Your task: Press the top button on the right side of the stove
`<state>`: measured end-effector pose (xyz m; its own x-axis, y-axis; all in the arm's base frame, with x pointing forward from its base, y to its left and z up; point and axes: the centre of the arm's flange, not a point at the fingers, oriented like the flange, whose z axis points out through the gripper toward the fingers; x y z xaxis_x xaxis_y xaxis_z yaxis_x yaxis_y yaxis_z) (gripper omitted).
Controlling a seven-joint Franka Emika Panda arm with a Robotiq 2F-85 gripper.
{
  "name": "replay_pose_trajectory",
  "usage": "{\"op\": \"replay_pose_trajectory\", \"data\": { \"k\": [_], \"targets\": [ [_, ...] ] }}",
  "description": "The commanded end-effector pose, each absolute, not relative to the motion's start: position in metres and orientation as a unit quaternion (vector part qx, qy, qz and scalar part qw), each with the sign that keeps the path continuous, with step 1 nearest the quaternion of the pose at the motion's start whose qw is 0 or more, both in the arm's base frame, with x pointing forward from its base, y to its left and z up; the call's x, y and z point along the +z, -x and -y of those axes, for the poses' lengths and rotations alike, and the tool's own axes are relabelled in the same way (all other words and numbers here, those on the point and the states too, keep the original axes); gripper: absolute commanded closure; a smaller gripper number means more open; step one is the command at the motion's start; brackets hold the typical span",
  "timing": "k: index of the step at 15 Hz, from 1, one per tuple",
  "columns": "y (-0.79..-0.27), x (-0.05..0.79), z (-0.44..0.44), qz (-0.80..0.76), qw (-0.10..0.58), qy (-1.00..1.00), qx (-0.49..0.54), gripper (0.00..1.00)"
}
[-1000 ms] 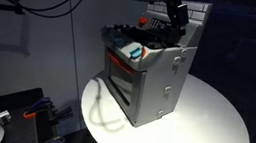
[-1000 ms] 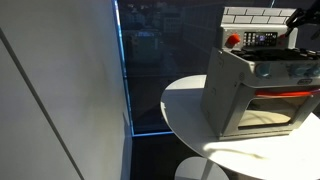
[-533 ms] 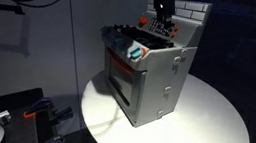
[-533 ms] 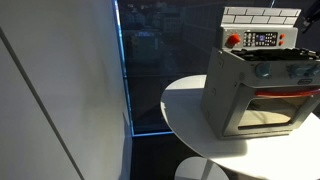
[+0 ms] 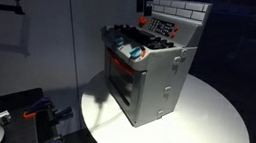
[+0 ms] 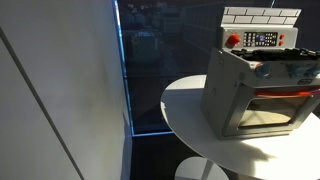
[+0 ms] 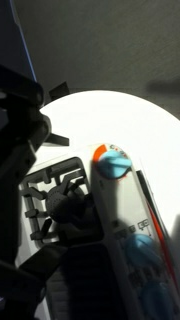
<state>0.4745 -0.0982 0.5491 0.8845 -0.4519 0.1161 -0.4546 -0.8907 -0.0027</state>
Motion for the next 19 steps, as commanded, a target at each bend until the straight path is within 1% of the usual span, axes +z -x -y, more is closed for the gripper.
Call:
{"op": "replay_pose_trajectory", "data": {
  "k": [1,7,12,19],
  "targets": [
    [-0.449,0.568,0.102,0.186,0.009,-0.982,0.021,0.00],
    [-0.409,0.593,0.096,0.076,0.001,-0.997,-0.021,0.00],
    [-0.383,0.619,0.084,0.065,0.003,-0.998,-0.011,0.00],
    [-0.383,0.616,0.082,0.071,0.006,-0.997,-0.008,0.00]
  ]
}}
